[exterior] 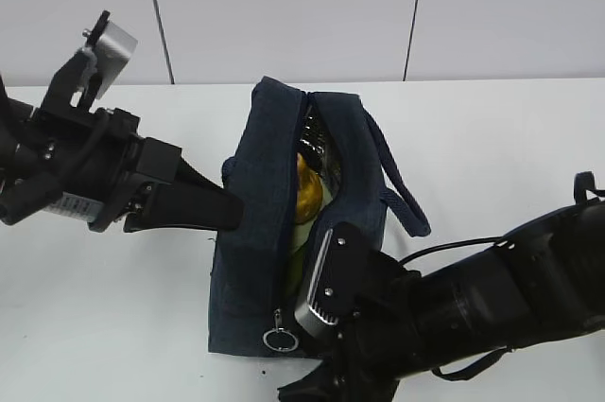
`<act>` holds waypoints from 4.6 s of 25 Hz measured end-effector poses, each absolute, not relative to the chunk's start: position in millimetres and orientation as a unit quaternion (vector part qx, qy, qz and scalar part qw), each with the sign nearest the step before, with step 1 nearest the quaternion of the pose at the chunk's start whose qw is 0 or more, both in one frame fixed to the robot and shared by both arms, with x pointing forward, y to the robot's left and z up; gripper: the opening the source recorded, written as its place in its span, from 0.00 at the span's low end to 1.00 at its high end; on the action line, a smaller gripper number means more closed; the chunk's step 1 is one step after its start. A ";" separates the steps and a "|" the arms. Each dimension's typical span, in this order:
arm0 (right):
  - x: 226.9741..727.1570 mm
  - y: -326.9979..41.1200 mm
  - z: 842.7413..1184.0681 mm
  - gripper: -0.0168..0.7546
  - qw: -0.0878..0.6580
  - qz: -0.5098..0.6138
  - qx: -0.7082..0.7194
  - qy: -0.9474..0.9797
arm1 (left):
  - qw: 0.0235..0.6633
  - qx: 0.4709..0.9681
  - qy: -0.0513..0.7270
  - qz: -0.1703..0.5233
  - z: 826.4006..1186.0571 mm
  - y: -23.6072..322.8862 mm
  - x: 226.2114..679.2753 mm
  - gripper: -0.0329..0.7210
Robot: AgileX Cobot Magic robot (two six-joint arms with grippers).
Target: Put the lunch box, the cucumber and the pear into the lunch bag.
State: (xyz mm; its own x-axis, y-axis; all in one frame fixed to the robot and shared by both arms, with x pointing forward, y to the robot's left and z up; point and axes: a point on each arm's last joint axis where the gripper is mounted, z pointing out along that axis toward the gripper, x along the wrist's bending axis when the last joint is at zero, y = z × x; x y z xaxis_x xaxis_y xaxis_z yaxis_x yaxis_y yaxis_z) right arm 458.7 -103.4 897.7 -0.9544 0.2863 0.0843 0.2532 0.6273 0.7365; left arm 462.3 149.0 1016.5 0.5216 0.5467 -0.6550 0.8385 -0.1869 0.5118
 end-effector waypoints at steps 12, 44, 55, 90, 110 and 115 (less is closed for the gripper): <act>462.9 -99.0 903.2 0.53 0.023 0.419 0.142 0.896 | 0.442 0.752 0.461 -0.166 1016.7 148.9 462.4 0.03; 458.4 -96.3 914.9 0.03 -0.014 0.440 0.166 0.883 | 0.443 0.751 0.461 -0.166 1016.8 148.9 462.4 0.03; 443.3 -106.5 951.2 0.03 0.016 0.467 0.157 0.870 | 0.443 0.751 0.461 -0.166 1016.9 148.8 462.5 0.03; 445.9 -114.3 1018.5 0.03 0.123 0.527 0.160 0.826 | 0.423 0.788 0.404 -0.192 1015.8 148.5 451.7 0.59; 453.8 -113.3 1038.5 0.03 0.158 0.536 0.160 0.813 | 0.414 0.789 0.425 -0.156 1005.2 150.0 462.6 0.15; 453.8 -113.3 1038.5 0.03 0.158 0.536 0.161 0.813 | 0.415 0.795 0.411 -0.161 1005.7 149.4 460.7 0.21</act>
State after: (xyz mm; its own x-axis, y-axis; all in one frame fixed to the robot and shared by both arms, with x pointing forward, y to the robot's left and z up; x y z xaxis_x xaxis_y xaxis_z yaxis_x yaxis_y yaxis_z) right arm 453.8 -113.3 1038.5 -0.8987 0.4305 -0.0840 0.0924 0.3730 0.9232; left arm 460.7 149.4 1005.7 0.6094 0.5205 -0.5981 0.7883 -0.3165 0.5277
